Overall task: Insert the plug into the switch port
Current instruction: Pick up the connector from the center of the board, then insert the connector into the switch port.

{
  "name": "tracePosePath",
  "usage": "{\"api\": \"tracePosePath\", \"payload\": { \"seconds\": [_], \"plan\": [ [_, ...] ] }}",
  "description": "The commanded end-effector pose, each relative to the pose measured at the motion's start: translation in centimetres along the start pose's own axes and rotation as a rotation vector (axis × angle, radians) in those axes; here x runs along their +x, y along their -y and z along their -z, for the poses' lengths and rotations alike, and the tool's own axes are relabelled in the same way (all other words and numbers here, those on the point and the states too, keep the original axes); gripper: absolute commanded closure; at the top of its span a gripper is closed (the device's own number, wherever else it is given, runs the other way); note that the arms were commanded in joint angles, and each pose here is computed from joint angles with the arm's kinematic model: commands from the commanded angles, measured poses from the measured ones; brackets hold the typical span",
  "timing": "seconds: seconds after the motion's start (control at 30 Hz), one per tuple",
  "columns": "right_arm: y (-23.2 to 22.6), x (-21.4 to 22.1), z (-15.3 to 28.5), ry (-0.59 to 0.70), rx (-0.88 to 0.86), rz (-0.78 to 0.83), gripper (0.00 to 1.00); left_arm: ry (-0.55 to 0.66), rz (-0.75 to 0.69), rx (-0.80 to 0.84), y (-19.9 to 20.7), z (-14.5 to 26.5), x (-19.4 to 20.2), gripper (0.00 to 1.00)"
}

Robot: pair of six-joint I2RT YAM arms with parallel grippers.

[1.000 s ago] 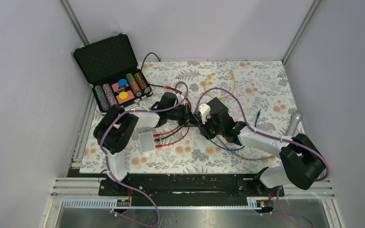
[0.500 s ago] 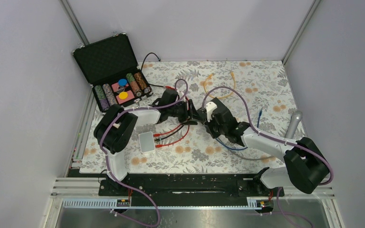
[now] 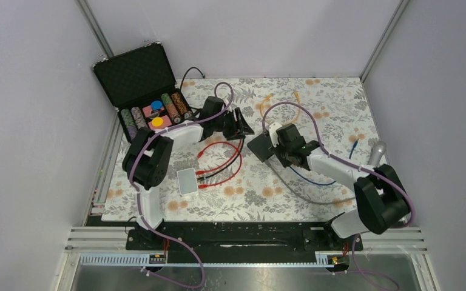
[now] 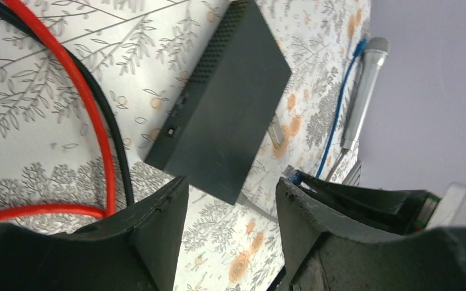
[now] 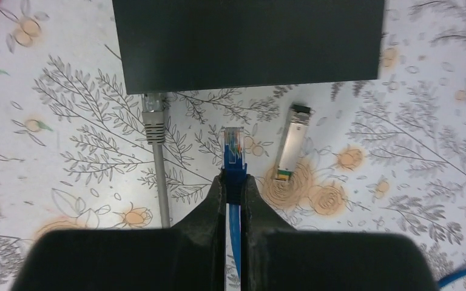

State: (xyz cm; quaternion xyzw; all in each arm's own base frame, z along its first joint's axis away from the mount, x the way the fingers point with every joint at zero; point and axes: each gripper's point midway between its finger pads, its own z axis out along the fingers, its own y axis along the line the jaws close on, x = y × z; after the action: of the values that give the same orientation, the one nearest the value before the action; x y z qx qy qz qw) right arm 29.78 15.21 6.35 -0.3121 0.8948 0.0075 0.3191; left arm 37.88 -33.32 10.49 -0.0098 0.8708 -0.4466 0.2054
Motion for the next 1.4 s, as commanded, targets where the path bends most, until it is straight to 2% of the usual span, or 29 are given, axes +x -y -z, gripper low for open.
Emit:
{"api": "tracePosePath", "payload": {
  "seconds": [0.0, 0.3, 0.87, 1.17, 1.37],
  "plan": [
    [-1.5, 1.0, -1.6, -0.058, -0.094, 0.077, 1.0, 0.025, 0.038, -0.016, -1.1, -1.7, -1.4, 0.45],
    [-1.5, 1.8, -3.5, -0.157, -0.124, 0.119, 1.0, -0.009, 0.087, 0.013, -2.3, -4.4, -1.4, 0.45],
    [-0.7, -1.5, -4.9, -0.154, -0.177, 0.158, 1.0, -0.041, 0.148, 0.057, -3.1, -5.1, 0.2, 0.48],
    [-0.9, -4.2, -4.2, -0.096, -0.222, 0.177, 1.0, -0.056, 0.158, 0.045, -3.7, -3.7, 2.3, 0.51],
    [-2.0, -6.6, -3.6, -0.057, -0.281, 0.102, 1.0, -0.06, 0.148, 0.018, -4.0, -2.8, 3.1, 0.52]
  ]
}}
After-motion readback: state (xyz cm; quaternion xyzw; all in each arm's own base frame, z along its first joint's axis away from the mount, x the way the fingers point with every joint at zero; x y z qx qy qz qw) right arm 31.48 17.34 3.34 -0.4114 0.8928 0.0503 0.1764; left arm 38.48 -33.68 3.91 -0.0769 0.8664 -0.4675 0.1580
